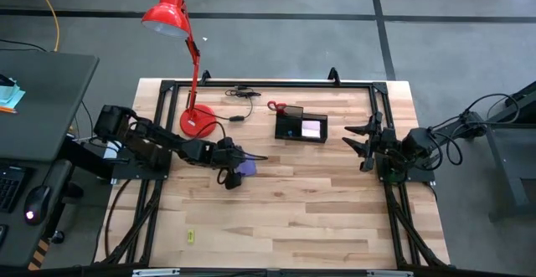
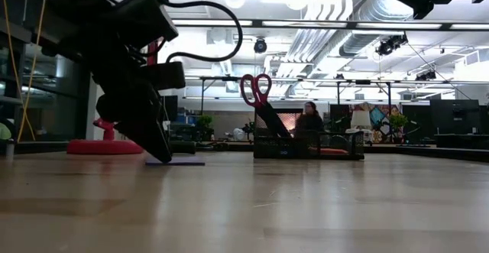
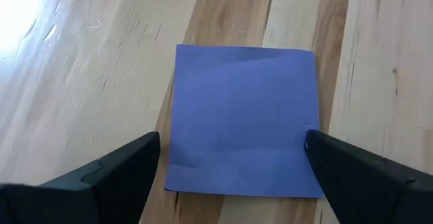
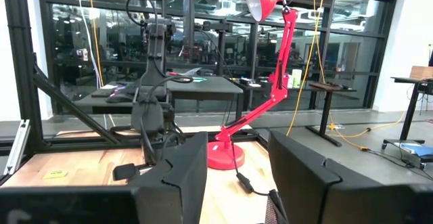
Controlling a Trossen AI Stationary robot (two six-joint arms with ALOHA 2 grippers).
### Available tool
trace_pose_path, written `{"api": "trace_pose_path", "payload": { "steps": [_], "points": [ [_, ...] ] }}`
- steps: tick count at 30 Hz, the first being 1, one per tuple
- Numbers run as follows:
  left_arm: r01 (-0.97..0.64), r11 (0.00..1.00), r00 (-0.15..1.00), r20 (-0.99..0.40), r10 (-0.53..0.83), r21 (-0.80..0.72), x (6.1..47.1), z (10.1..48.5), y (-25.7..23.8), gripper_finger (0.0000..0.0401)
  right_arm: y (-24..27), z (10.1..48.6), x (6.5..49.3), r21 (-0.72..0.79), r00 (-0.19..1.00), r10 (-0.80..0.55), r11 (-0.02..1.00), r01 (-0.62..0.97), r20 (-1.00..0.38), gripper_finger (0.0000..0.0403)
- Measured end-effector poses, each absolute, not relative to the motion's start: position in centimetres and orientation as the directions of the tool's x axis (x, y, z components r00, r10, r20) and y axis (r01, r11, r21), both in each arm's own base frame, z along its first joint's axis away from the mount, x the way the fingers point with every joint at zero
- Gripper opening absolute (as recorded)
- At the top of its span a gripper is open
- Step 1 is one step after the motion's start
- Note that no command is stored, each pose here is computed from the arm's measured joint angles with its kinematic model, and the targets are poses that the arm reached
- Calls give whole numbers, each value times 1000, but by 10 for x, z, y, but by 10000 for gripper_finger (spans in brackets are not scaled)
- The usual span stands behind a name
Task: Pick and place office supplies into organizer
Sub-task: Put the blue sticky note into the black desk organizer
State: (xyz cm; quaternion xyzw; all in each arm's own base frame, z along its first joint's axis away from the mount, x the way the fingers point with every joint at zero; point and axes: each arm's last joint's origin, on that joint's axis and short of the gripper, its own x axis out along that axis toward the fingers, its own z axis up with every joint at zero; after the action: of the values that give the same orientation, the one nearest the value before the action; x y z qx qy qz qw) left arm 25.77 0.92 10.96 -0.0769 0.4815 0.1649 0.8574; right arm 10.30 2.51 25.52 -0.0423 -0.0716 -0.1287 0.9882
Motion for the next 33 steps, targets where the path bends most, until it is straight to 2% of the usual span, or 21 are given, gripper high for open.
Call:
{"api": "trace_pose_path", "payload": {
  "steps": [17,27,33],
  "points": [
    [-331,943,530,-833,160,-30,260,115,8,356,25,255,103,-65,957,-248,963,260,152,151],
    [-309,948,560,-820,119,-73,263,119,6,397,25,255,103,-65,957,-248,963,261,152,153],
    [-311,949,547,-827,126,-61,263,117,6,391,25,255,103,-65,957,-249,963,261,152,154]
  ]
}}
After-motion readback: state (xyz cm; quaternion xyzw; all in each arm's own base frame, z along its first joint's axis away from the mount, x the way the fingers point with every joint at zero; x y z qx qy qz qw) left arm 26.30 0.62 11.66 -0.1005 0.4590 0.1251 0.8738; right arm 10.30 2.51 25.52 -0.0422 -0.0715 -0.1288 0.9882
